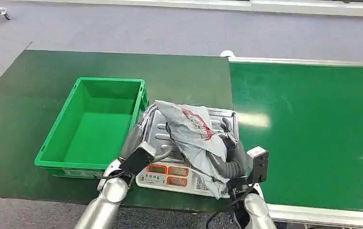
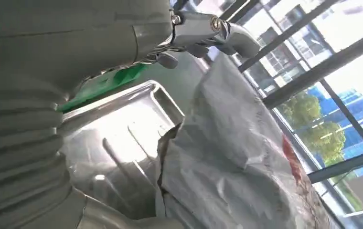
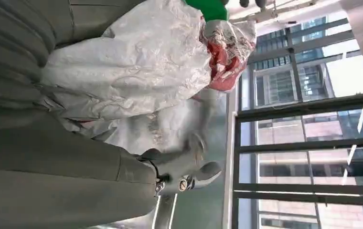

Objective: Moved the parcel from conveyor to table for the left to box.

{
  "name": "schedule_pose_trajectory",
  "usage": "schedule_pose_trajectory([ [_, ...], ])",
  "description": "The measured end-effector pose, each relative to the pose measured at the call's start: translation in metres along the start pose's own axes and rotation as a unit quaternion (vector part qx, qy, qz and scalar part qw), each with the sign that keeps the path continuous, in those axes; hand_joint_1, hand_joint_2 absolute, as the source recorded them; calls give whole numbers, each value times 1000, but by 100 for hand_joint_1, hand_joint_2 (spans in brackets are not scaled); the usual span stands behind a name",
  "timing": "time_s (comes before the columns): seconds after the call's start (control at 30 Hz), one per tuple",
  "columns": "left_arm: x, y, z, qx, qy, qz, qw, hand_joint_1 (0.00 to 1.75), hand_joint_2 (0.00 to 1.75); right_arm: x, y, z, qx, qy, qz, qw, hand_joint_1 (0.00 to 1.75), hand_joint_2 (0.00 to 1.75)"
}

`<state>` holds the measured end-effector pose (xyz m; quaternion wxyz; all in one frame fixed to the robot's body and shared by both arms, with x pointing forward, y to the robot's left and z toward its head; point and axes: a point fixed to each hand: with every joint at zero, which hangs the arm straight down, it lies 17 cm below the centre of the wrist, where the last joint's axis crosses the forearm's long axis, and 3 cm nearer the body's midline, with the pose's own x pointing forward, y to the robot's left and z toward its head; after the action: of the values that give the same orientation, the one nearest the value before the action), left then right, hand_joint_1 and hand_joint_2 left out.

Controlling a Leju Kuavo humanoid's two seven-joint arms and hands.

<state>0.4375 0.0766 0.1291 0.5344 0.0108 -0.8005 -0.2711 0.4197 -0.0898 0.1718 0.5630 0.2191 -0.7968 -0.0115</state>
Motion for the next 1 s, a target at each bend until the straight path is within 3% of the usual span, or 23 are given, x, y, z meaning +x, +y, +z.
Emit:
schedule_pose_trajectory([
  [0.5,31,-18,-14,-48,-71,-103,991,0,175,-1,-20,1,-7,5,-2,1000,0,175],
  [0.63,28,-56,-13,-143,-100,-191,966,0,175,-1,-15,2,9,7,-8,1000,0,175],
  [0.8,9,-126,12,-333,-127,-159,921,0,175,-1,-9,3,26,12,-18,999,0,175],
  [0.83,3,-132,14,-358,-120,-159,912,30,175,-1,-9,3,26,13,-19,999,0,175],
  [0.87,-1,-134,14,-375,-116,-162,905,175,175,-2,-10,3,25,14,-19,999,0,175],
  [1.0,-21,-142,15,-438,-90,-184,875,175,175,-1,-11,1,25,13,-18,999,0,175],
])
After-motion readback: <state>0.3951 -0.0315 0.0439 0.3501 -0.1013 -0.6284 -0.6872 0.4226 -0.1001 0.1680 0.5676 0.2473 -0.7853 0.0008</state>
